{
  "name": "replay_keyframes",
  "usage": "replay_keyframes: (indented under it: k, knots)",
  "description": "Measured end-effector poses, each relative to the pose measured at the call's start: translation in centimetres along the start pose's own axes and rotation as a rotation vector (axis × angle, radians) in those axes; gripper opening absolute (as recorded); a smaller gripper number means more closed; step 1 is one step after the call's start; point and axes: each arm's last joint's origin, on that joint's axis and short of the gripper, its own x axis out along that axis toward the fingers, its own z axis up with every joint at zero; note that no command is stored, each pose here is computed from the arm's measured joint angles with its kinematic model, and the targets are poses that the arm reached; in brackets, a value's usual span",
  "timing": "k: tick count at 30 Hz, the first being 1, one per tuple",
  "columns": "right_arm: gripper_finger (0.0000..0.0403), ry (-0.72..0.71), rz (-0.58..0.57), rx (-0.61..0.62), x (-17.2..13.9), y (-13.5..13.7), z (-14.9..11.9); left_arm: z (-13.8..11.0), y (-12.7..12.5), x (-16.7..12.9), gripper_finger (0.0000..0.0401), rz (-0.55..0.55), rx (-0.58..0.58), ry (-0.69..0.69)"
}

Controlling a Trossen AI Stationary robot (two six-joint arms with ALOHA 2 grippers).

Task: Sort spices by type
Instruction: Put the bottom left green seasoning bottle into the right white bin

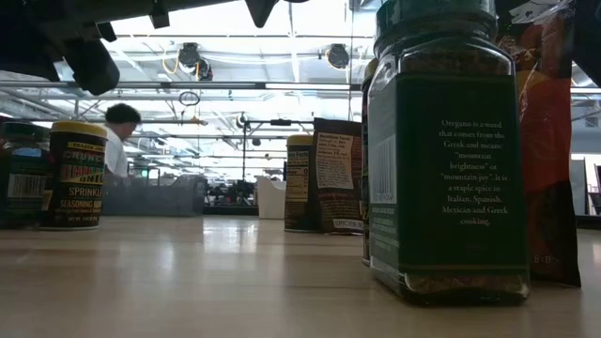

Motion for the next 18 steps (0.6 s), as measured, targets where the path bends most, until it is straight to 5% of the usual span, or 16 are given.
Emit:
replay_keyframes:
  k: [18]
  knots:
    - [0.0288, 0.008, -0.004, -0.042, 0.46, -0.48, -0.79, 0.03, 0.04, 0.0, 0.0242, 0.014, -0.001, -0.011]
